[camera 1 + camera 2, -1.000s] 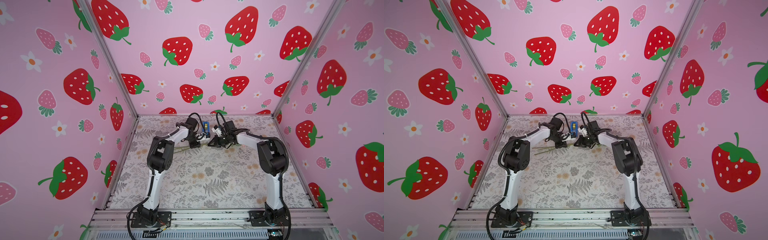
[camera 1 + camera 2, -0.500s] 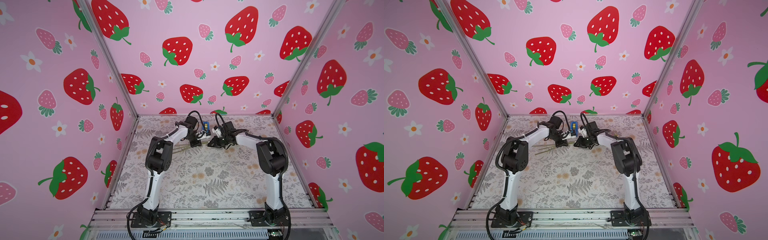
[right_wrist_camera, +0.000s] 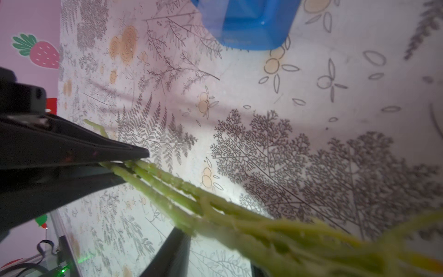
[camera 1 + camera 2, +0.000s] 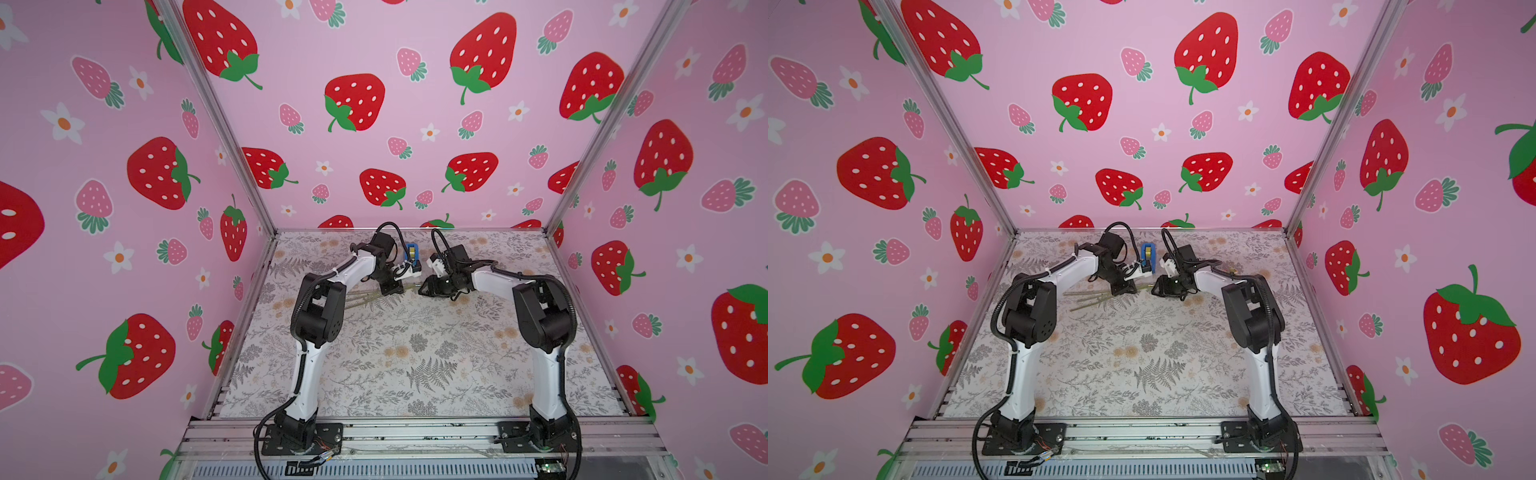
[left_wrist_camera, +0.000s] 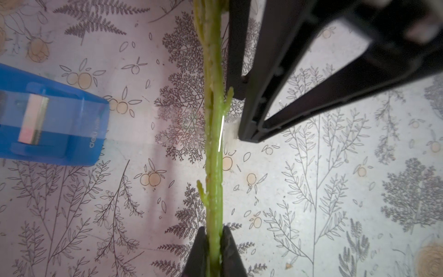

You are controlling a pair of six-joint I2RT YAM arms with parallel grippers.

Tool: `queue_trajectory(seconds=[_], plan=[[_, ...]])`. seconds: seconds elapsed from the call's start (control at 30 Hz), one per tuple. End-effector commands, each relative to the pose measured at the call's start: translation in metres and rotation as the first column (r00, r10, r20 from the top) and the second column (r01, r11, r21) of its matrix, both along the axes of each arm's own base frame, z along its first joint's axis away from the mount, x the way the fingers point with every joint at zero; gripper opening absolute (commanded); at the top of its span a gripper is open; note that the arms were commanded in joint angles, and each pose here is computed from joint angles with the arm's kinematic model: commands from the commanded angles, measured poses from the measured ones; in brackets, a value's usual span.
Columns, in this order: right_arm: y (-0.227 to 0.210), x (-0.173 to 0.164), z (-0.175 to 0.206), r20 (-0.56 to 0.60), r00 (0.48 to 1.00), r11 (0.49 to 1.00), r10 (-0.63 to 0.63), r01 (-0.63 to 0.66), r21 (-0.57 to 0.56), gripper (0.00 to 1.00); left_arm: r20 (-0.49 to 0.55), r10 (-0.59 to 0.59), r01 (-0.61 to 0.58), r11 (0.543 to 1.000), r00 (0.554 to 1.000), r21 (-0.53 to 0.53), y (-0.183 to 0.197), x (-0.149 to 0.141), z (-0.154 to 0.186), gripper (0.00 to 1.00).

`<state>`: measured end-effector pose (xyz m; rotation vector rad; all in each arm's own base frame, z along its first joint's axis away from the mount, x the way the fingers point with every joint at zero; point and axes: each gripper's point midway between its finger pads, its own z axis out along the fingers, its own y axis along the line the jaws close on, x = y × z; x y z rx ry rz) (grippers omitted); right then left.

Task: Wrap bouquets with tape
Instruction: Stick the tape to the bouquet.

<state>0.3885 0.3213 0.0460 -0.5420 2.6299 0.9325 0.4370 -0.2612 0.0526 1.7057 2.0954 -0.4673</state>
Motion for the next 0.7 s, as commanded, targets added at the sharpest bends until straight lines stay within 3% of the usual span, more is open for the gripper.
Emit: queue_trajectory(seconds=[0.0,0.17,0.27,0.37,0.43,0.5,0.6,0.67], plan=[[-0.012,-0.015,0.020,0.115,0.990,0.995,0.086,-0.079,-0.059,0.44,0.017,-0.017,0.017,0.999,1.000,-0.050,-0.005,-0.002,0.022,0.00],[-0.019,-0.034,0.054,0.306,0.935,0.983,0.181,-0.178,-0.038,0.44,0.013,-0.029,0.029,0.999,0.999,-0.043,-0.004,-0.004,0.019,0.00],[-0.017,-0.049,0.081,0.480,0.834,0.956,0.273,-0.289,-0.042,0.44,0.013,-0.032,0.032,0.999,0.999,-0.044,-0.004,-0.004,0.020,0.00],[-0.009,-0.071,0.103,0.672,0.596,0.873,0.438,-0.460,-0.161,0.45,0.014,-0.028,0.028,0.999,1.000,-0.043,-0.003,-0.003,0.020,0.00],[-0.006,-0.086,0.105,0.747,0.365,0.781,0.555,-0.539,-0.317,0.51,0.014,-0.027,0.027,0.999,1.000,-0.043,-0.003,-0.002,0.020,0.00],[-0.006,-0.093,0.102,0.766,0.177,0.702,0.618,-0.563,-0.436,0.56,0.011,-0.031,0.031,0.999,0.999,-0.044,-0.002,-0.003,0.021,0.00],[-0.004,-0.083,0.095,0.756,-0.009,0.644,0.654,-0.517,-0.564,0.56,0.003,-0.033,0.033,0.998,0.999,-0.046,-0.003,-0.003,0.021,0.00],[0.001,-0.077,0.087,0.730,-0.085,0.596,0.679,-0.517,-0.614,0.53,-0.003,-0.032,0.032,0.998,0.999,-0.051,-0.004,-0.003,0.022,0.00]])
